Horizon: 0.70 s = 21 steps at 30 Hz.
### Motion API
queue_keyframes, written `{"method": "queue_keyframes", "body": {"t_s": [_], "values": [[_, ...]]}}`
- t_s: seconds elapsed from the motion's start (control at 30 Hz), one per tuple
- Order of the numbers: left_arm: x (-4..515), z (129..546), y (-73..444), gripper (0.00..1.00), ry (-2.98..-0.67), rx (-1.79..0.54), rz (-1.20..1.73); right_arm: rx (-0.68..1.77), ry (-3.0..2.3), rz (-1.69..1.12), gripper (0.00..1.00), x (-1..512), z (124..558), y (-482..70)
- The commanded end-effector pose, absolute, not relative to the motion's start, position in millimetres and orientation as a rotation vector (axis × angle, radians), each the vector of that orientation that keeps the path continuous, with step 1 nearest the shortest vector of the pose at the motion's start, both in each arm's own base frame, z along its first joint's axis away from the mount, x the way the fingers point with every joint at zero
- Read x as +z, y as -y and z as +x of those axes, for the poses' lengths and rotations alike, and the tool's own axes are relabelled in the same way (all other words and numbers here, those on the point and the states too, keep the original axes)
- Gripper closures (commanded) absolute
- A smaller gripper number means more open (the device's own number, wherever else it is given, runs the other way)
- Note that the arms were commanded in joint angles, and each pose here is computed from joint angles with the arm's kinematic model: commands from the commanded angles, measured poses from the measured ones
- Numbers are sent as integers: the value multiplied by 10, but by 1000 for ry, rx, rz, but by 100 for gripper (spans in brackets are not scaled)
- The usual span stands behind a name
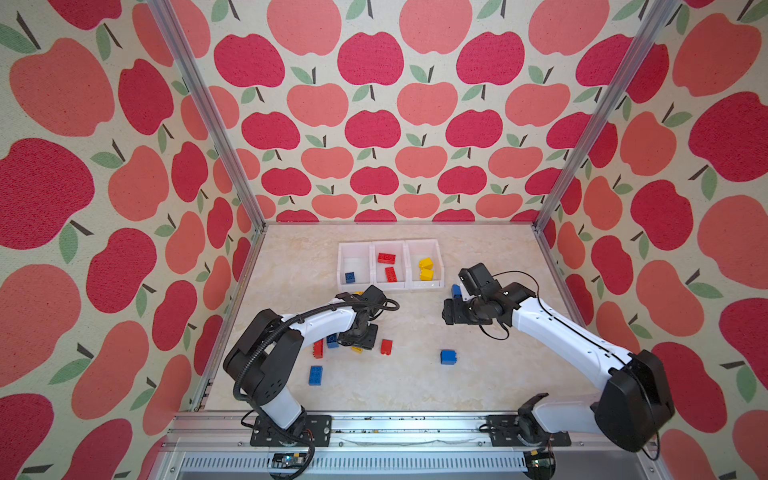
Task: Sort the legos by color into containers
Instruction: 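Lower the left gripper and close it on the yellow 2x4 brick, then carry the yellow brick with the left gripper into the yellow compartment and release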
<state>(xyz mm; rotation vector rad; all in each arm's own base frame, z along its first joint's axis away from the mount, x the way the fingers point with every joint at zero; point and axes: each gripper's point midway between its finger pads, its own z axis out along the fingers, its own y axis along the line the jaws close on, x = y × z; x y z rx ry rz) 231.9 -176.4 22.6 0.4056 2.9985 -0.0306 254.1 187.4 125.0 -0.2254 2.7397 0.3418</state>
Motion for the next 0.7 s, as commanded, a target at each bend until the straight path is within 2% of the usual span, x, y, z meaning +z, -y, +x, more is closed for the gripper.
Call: {"method": "queue_keyframes", "body": {"t_s": [0.0,0.4,0.67], "values": [[229,2302,1733,56,-3009,-2,390,354,-2741,-183,14,1281,2503,-1818],[312,2319,1730,67,-2985,-9,361,365,-2735,-166,13,1290,2480,-1788],[736,2481,1861,70,-2841,-91,343,371,-2729,-148,13,1277,2437,-1744]]}}
